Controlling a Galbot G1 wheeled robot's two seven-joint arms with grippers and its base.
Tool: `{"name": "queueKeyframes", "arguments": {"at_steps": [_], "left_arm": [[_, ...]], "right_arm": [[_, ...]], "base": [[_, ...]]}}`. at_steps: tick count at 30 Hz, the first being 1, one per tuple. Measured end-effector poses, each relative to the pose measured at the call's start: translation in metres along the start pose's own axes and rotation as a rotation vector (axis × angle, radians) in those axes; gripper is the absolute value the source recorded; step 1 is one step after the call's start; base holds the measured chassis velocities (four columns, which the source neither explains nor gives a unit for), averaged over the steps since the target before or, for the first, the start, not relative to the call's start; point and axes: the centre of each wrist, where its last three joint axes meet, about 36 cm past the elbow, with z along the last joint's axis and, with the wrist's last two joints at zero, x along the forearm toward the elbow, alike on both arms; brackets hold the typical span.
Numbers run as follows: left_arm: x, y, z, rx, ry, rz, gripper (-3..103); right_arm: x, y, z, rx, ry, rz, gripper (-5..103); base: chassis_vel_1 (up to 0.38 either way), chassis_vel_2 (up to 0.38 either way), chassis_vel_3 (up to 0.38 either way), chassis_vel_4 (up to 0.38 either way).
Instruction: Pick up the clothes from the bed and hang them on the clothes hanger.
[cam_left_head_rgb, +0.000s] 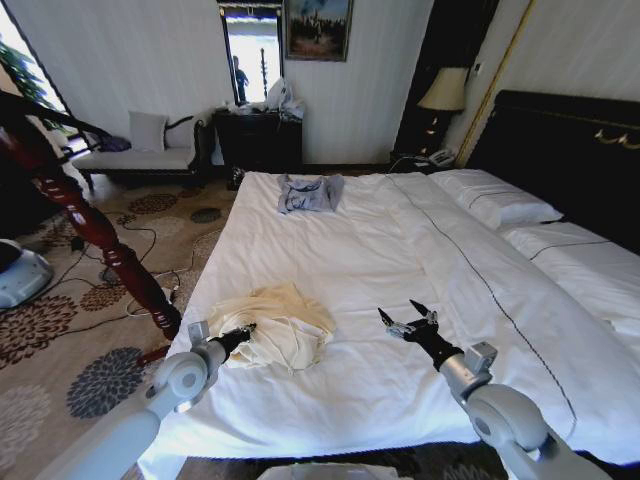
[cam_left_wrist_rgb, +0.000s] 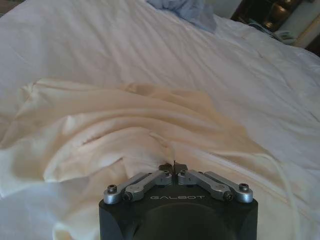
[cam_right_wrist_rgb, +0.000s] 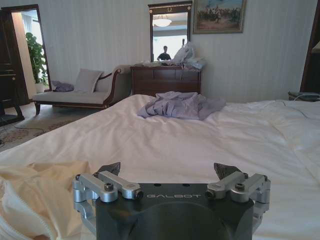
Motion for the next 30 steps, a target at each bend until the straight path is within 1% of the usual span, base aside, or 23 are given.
{"name": "queueKeyframes", "arguments": {"at_steps": [1,3,8,11,13,15,16,17,18,20,21,22,25,26,27,30], "left_arm": [[0.000,0.000,0.000,0.000,0.000,0.000,0],[0.022,-0.007,0.010,-0.012,0.011,-0.002,0],[0.047,-0.019,0.017,-0.041,0.031,-0.001,0],[0.073,-0.019,0.023,-0.031,0.041,-0.051,0],[0.076,-0.018,0.024,-0.026,0.047,-0.062,0],[0.095,-0.011,0.034,-0.009,0.096,-0.139,0],[0.095,-0.011,0.034,-0.009,0.096,-0.139,0],[0.102,-0.008,0.038,-0.006,0.110,-0.170,0],[0.105,-0.007,0.039,-0.007,0.115,-0.184,0],[0.120,0.001,0.043,-0.013,0.132,-0.269,0],[0.124,0.003,0.045,-0.011,0.132,-0.289,0],[0.124,0.003,0.045,-0.011,0.132,-0.289,0],[0.131,0.006,0.050,0.002,0.129,-0.347,0],[0.132,0.005,0.052,-0.002,0.141,-0.363,0],[0.132,0.005,0.052,-0.002,0.141,-0.363,0],[0.132,-0.001,0.063,-0.023,0.166,-0.373,0]], "right_arm": [[0.000,0.000,0.000,0.000,0.000,0.000,100],[0.003,0.004,0.001,-0.007,0.004,-0.008,100],[0.013,0.010,0.001,-0.015,0.008,0.000,100],[0.009,0.012,0.001,-0.013,0.021,-0.019,100],[0.008,0.011,0.001,-0.011,0.026,-0.025,100],[0.003,0.006,0.005,-0.002,0.048,-0.040,100],[0.003,0.006,0.005,-0.002,0.048,-0.040,100],[0.001,0.004,0.005,-0.001,0.052,-0.042,100],[0.000,0.003,0.006,-0.001,0.054,-0.043,100],[-0.007,-0.003,0.006,-0.004,0.057,-0.045,100],[-0.009,-0.004,0.005,-0.006,0.058,-0.048,100],[-0.009,-0.004,0.005,-0.006,0.058,-0.048,100],[-0.017,-0.006,0.004,-0.008,0.061,-0.076,100],[-0.020,-0.005,0.002,-0.017,0.066,-0.094,100],[-0.020,-0.005,0.002,-0.017,0.066,-0.094,100],[-0.029,-0.003,-0.007,-0.046,0.087,-0.161,100]], "base": [[0.000,0.000,0.000,0.000],[0.000,0.000,0.000,0.000],[0.000,0.000,0.000,0.000],[0.000,0.000,0.000,0.000],[0.000,0.000,0.000,0.000],[0.000,0.000,0.000,0.000],[0.000,0.000,0.000,0.000],[0.000,0.000,0.000,0.000],[0.000,0.000,0.000,0.000],[0.000,0.000,0.000,0.000],[0.000,0.000,0.000,0.000],[0.000,0.000,0.000,0.000],[0.000,0.000,0.000,0.000],[0.000,0.000,0.000,0.000],[0.000,0.000,0.000,0.000],[0.000,0.000,0.000,0.000]]}}
